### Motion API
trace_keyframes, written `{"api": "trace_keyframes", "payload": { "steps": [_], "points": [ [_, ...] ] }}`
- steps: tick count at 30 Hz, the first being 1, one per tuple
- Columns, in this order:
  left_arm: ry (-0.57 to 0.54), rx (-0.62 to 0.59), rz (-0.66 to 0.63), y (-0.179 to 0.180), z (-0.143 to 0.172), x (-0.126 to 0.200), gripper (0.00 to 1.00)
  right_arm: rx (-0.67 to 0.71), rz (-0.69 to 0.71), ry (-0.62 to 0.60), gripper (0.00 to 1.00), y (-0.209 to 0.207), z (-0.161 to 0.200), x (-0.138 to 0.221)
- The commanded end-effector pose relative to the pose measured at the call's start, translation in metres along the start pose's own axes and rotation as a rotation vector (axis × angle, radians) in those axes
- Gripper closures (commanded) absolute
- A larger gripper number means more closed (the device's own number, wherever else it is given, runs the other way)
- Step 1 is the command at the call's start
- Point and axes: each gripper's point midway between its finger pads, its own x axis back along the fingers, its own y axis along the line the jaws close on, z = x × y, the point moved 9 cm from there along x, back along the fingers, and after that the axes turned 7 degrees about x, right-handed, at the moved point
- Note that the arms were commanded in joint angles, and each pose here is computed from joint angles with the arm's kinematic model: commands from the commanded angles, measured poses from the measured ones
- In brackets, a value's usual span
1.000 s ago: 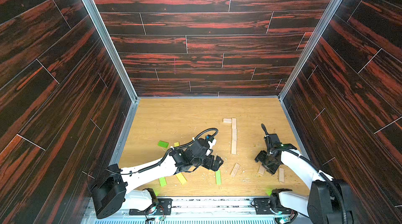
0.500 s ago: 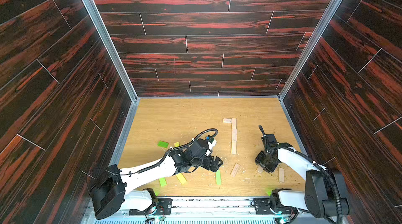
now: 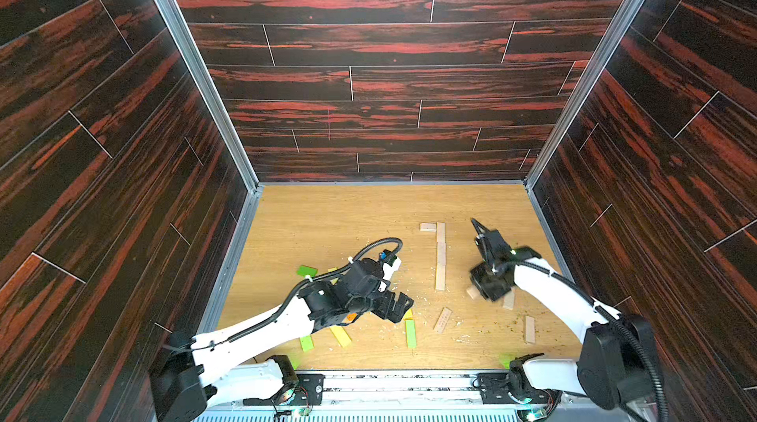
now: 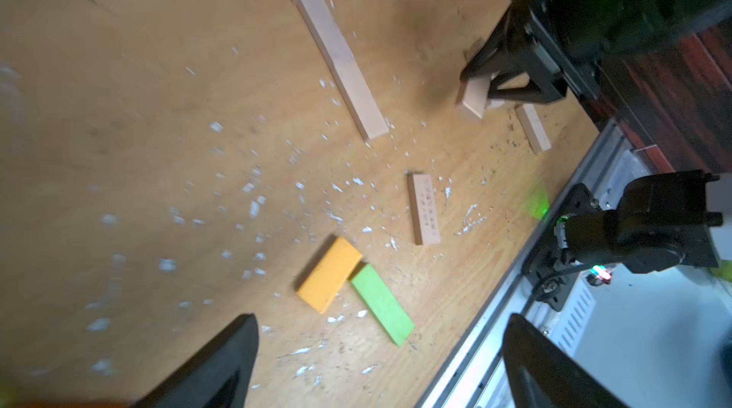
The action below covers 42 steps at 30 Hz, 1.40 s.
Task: Assemble a giraffe with building blocks
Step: Assemble the building block at the center of the board.
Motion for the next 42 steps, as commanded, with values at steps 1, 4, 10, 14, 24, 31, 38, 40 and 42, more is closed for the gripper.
{"api": "trace_keyframes", "payload": {
  "steps": [1, 4, 10, 14, 24, 31, 38, 40, 42],
  "points": [
    [-0.007, -0.06, -0.051, 0.001, -0.007, 0.01, 0.0, -0.224, 0.13, -0.052, 1.0, -0.006, 0.005, -0.007],
    [0.005, -0.072, -0.055, 0.002, -0.008, 0.007, 0.0, -0.297, 0.128, -0.044, 1.0, 0.003, 0.01, -0.016],
    [0.008, -0.076, -0.052, 0.008, -0.012, 0.008, 0.0, -0.384, 0.13, -0.059, 1.0, 0.011, 0.014, -0.029],
    [0.009, -0.056, -0.022, 0.009, -0.013, 0.004, 0.0, -0.423, 0.127, -0.056, 0.98, 0.016, 0.015, -0.039],
    [0.047, -0.063, 0.034, 0.005, -0.01, -0.002, 0.0, -0.478, 0.121, -0.051, 0.96, 0.024, 0.021, -0.056],
    [0.05, -0.066, 0.036, 0.005, -0.009, -0.002, 0.0, -0.492, 0.129, -0.039, 0.95, 0.027, 0.027, -0.069],
    [0.054, -0.066, 0.032, 0.006, -0.008, -0.002, 0.0, -0.503, 0.132, -0.033, 0.8, 0.027, 0.031, -0.075],
    [0.054, -0.065, 0.033, 0.006, -0.008, -0.003, 0.0, -0.507, 0.126, -0.022, 0.65, 0.027, 0.032, -0.077],
    [0.054, -0.067, 0.033, 0.005, -0.008, -0.002, 0.0, -0.507, 0.13, -0.012, 0.57, 0.027, 0.034, -0.08]
  ]
}}
